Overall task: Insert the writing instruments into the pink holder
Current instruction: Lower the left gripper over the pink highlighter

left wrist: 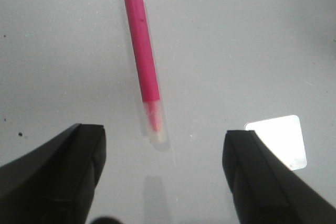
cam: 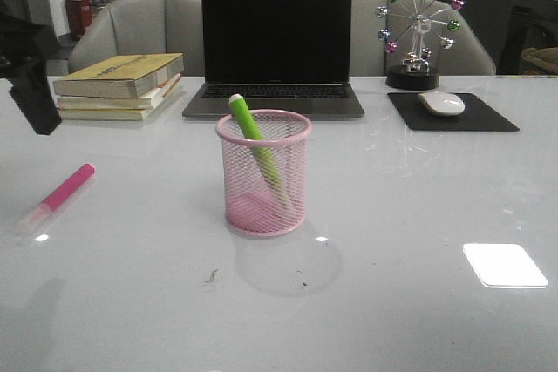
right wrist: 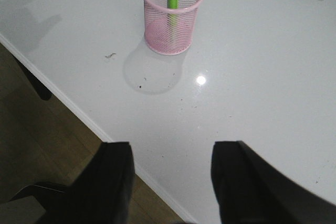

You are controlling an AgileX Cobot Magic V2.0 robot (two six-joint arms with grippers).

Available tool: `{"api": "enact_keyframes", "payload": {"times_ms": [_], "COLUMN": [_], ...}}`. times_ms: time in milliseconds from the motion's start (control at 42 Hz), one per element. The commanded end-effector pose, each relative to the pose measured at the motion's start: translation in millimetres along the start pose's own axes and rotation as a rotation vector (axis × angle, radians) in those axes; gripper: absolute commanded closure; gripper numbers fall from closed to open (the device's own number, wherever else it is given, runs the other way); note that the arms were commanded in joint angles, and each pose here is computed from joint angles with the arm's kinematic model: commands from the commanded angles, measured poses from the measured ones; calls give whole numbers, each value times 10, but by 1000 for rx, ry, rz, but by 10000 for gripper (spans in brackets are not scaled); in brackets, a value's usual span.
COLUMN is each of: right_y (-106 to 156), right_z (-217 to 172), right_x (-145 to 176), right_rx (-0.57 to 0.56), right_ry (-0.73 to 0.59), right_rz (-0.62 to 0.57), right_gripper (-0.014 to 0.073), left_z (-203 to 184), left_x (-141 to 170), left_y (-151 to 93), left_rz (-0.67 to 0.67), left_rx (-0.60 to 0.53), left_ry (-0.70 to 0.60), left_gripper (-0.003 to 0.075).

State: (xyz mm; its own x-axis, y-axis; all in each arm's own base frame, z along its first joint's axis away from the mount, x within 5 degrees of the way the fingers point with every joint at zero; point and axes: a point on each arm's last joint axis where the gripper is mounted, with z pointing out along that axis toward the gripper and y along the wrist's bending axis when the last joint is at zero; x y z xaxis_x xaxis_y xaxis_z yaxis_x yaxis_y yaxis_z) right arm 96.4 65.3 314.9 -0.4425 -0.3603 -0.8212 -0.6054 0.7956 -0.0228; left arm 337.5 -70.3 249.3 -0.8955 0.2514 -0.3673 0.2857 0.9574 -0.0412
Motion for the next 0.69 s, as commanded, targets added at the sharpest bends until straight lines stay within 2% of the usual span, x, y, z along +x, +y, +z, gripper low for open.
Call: {"api": "enact_keyframes", "payload": {"times_ms": [0, 119, 381, 667], "right_y": [-23, -23, -23, -23], "right_z": [-58, -58, -59, -59], "right_x": [-132, -132, -133, -133], "right_rx": [25, 25, 25, 25], "right_ry": [-96, -96, -97, -97], "right_rz": [-11, -11, -11, -11], "right_gripper": [139, 139, 139, 139], "left_z": [-35, 173, 492, 766], "left_x": [-231, -347, -594, -774], "left_y": [66, 131, 109, 135], "left_rz": [-21, -48, -120, -149], "left_rx": [-51, -120, -43, -33], "left_ry": [-39, 24, 15, 20], "left_gripper": [201, 251, 326, 337]}}
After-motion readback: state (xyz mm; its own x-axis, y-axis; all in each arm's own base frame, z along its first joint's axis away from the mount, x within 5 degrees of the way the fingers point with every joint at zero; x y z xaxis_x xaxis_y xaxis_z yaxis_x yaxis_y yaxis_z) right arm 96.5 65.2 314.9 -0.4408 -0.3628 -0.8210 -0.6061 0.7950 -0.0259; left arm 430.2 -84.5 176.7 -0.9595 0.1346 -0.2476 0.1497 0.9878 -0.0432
